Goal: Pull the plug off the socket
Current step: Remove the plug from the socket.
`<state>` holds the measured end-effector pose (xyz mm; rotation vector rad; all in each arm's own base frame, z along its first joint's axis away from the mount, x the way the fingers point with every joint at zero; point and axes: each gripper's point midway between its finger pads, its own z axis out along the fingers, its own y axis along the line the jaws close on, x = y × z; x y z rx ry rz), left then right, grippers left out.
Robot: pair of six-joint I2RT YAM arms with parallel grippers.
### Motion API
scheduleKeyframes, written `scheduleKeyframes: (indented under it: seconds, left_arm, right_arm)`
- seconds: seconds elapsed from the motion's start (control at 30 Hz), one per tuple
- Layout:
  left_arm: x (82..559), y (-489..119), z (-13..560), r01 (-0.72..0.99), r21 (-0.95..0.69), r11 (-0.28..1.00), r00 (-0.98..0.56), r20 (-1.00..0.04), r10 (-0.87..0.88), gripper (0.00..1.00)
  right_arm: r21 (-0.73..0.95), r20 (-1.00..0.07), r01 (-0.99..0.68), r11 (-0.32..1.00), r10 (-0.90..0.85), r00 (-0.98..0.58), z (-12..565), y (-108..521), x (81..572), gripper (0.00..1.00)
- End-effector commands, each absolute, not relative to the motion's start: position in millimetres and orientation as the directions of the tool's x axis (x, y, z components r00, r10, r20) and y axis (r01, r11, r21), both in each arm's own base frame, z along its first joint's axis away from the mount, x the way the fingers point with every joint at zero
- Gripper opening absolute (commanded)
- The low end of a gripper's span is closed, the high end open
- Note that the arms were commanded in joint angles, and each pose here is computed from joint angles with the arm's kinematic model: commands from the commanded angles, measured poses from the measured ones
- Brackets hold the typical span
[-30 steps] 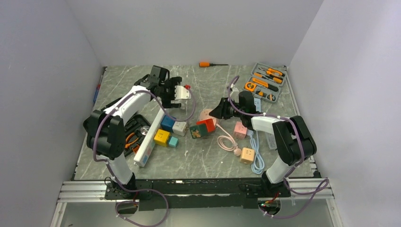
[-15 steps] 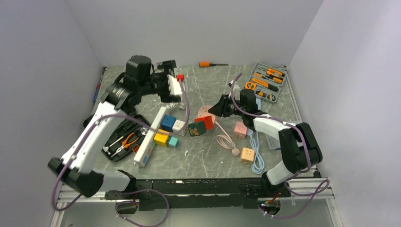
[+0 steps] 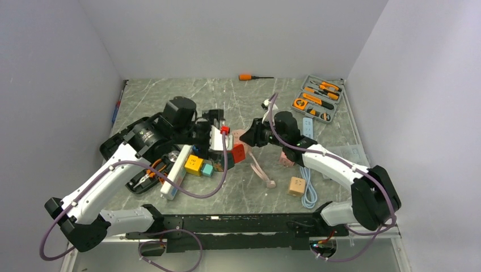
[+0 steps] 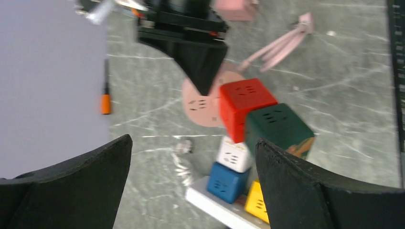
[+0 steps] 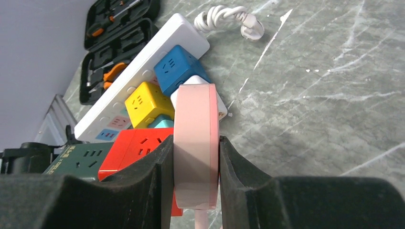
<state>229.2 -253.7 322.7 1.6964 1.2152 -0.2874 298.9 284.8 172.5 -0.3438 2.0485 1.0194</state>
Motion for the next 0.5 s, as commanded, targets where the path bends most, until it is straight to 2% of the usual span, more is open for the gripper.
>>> scheduleKeyframes:
  seconds: [0.0,0.47]
  left_arm:
    - [198,-262,308,0.875,0.485,-0.004,0.412,-0.738,0.534,0.99]
    - [197,-289,267,0.899,0.421,0.119,0.3,-0.791,0.533,0.99]
  right_arm:
    - [0.501,-0.83,-0.505,0.703,0.224,-0.511,235,281,311,0.0]
    - [0.475,-0.853,-0.377,0.795,0.309,-0.422,260,264,305,0.0]
